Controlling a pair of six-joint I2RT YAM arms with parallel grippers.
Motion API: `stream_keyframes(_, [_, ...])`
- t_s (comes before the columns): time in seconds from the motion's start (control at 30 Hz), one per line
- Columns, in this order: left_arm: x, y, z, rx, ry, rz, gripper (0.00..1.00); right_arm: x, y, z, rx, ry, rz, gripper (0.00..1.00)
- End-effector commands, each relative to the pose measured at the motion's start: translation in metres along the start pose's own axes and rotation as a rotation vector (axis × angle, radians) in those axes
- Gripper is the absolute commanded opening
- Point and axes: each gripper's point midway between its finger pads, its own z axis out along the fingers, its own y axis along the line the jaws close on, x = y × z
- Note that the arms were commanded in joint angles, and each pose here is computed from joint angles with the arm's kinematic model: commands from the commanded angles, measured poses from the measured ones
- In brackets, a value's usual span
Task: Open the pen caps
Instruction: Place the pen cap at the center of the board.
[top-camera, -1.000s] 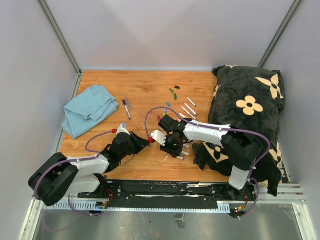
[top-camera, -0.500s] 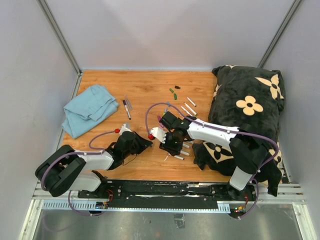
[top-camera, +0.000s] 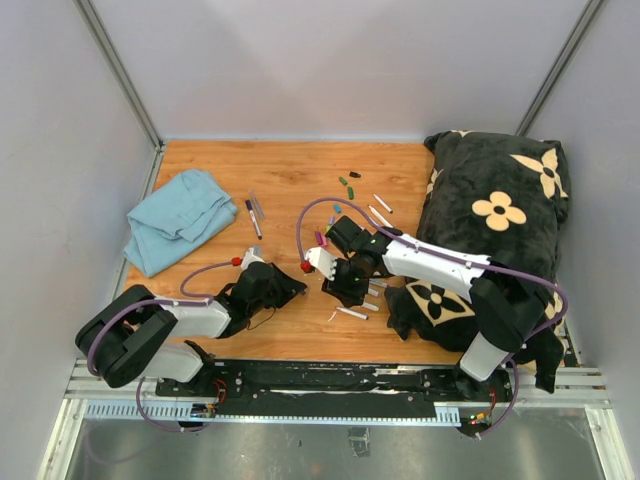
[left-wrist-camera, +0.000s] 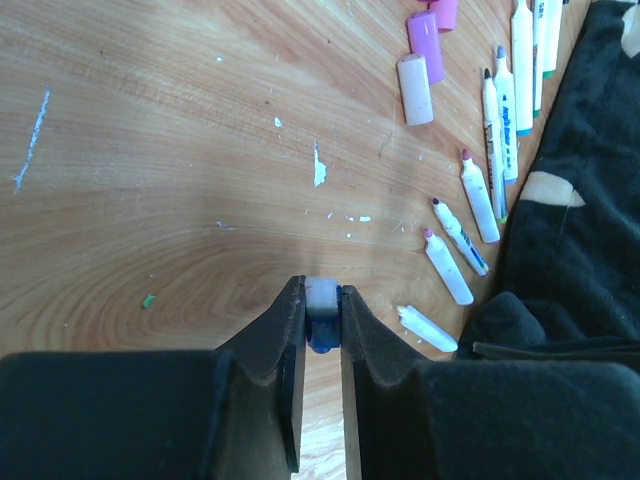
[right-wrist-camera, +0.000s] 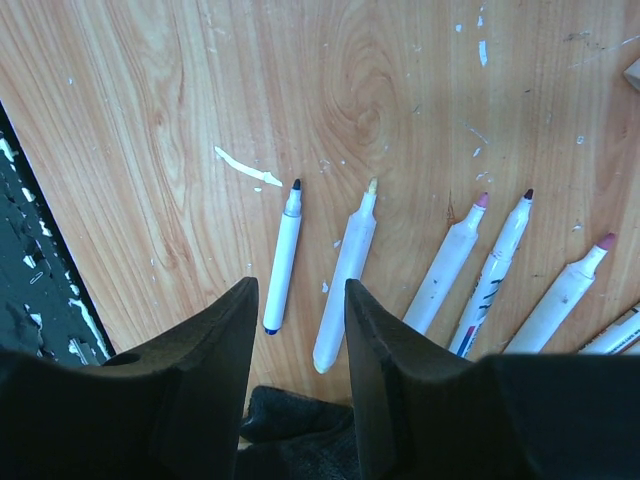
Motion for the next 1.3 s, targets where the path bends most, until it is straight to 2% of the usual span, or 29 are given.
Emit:
stream_keyframes(0.0, [-0.003,-0.004,0.003,-0.001,-0.021,-0.010,0.20,-0.009,0.000,-0.014,-0.003,-0.037,-0.008,0.41])
stream_keyframes(0.17, [-0.004,-0.003,0.002,-0.003,-0.028,-0.019,0.25,-0.011,-0.002,-0.018,0.004,-0.050,-0.007,0.42])
stream_keyframes(0.4, [-0.007,-0.003,0.001,-0.003,-0.044,-0.025,0.42,-0.012,-0.004,-0.024,0.011,-0.066,0.000,0.42])
stream_keyframes(0.6, [-0.016,-0.008,-0.001,-0.007,-0.077,-0.008,0.43,-0.013,-0.005,-0.027,0.014,-0.078,0.002,0.42])
stream_keyframes(0.73, [-0.036,-0.016,-0.010,-0.027,-0.150,0.092,0.43,-0.016,-0.007,-0.034,0.023,-0.101,-0.001,0.42])
stream_keyframes(0.93, [-0.072,-0.033,-0.031,-0.018,-0.279,0.405,0.72,-0.019,-0.009,-0.045,0.028,-0.142,-0.006,0.43])
stream_keyframes(1.07, [-0.098,-0.040,-0.046,-0.023,-0.382,0.537,0.89,-0.020,-0.011,-0.051,0.034,-0.160,-0.012,0.45])
stream_keyframes(1.27, [-0.147,-0.035,-0.044,-0.083,-0.432,0.547,0.92,-0.020,-0.011,-0.054,0.033,-0.169,-0.011,0.45])
